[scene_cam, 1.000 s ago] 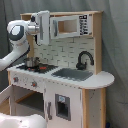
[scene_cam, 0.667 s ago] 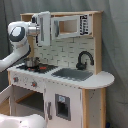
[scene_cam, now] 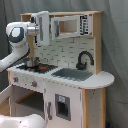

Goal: Play with the kitchen

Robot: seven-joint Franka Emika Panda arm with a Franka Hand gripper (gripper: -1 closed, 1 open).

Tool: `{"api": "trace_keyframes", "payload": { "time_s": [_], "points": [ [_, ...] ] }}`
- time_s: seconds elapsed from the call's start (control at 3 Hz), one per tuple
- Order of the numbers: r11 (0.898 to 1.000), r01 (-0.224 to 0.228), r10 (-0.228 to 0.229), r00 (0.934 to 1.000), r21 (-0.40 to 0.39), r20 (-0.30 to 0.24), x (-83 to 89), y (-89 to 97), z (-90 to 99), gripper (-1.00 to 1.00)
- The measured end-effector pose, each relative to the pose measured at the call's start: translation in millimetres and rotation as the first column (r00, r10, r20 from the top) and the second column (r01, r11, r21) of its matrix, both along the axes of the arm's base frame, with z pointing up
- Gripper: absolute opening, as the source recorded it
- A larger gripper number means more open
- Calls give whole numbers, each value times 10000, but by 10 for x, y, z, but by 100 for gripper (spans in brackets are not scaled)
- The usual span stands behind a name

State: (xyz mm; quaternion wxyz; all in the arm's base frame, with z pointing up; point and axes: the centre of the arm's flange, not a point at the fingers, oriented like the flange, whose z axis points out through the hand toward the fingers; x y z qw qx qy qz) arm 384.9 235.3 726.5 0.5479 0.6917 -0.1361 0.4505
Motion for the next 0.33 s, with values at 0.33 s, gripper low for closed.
{"api": "trace_keyframes", "payload": {
  "time_s": [0.33],
  "points": [
    [10000,-23,22,9999,-49,-100,-47,-3,17,100]
  ]
}}
